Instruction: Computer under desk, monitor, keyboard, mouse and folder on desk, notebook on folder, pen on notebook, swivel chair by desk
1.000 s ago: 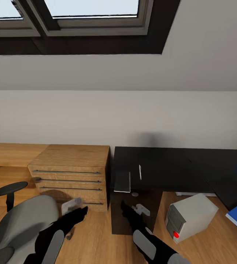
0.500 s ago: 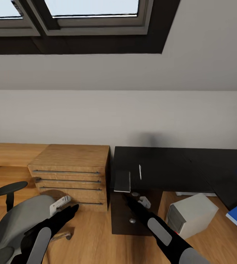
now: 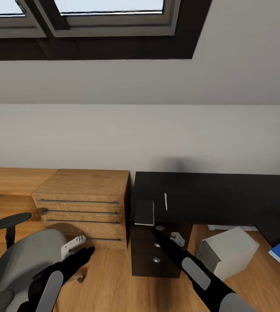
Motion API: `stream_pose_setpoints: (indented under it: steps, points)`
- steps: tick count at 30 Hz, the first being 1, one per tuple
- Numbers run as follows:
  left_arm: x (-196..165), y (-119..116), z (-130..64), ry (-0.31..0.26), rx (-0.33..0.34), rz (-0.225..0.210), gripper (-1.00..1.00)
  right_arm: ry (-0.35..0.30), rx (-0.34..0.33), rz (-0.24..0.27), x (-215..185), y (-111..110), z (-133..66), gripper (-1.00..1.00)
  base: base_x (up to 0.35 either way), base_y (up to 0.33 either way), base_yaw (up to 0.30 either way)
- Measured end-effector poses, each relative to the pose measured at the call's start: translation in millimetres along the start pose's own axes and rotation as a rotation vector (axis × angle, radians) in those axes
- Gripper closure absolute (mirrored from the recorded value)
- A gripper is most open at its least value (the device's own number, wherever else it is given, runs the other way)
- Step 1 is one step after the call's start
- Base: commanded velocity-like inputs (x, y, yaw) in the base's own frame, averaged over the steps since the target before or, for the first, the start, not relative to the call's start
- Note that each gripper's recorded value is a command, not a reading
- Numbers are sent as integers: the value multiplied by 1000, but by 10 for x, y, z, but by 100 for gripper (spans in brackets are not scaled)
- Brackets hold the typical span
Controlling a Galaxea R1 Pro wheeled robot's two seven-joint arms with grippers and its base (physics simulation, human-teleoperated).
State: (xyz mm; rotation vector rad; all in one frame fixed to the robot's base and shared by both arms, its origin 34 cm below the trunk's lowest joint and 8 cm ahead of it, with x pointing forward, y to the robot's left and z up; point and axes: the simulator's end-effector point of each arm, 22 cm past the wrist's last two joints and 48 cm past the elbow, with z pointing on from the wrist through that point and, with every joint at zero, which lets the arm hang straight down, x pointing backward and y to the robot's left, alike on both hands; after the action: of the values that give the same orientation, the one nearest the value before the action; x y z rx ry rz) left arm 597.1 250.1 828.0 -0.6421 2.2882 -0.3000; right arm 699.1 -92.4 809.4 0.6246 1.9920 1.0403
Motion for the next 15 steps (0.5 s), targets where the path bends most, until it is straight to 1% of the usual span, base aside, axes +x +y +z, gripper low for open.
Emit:
stream_pose_setpoints:
  steps: [6,10,15]
  points:
    - [90,32,81,7,-8,18,-100,-4,4,-6,-7,-106,18,-100,0,0,0]
    - [93,49,85,6,-16,28,-100,-8,7,-9,-27,-121,12,-100,0,0,0]
    - [126,-13,87,9,-9,48,-100,-16,3,-18,-46,-106,13,-100,0,0,0]
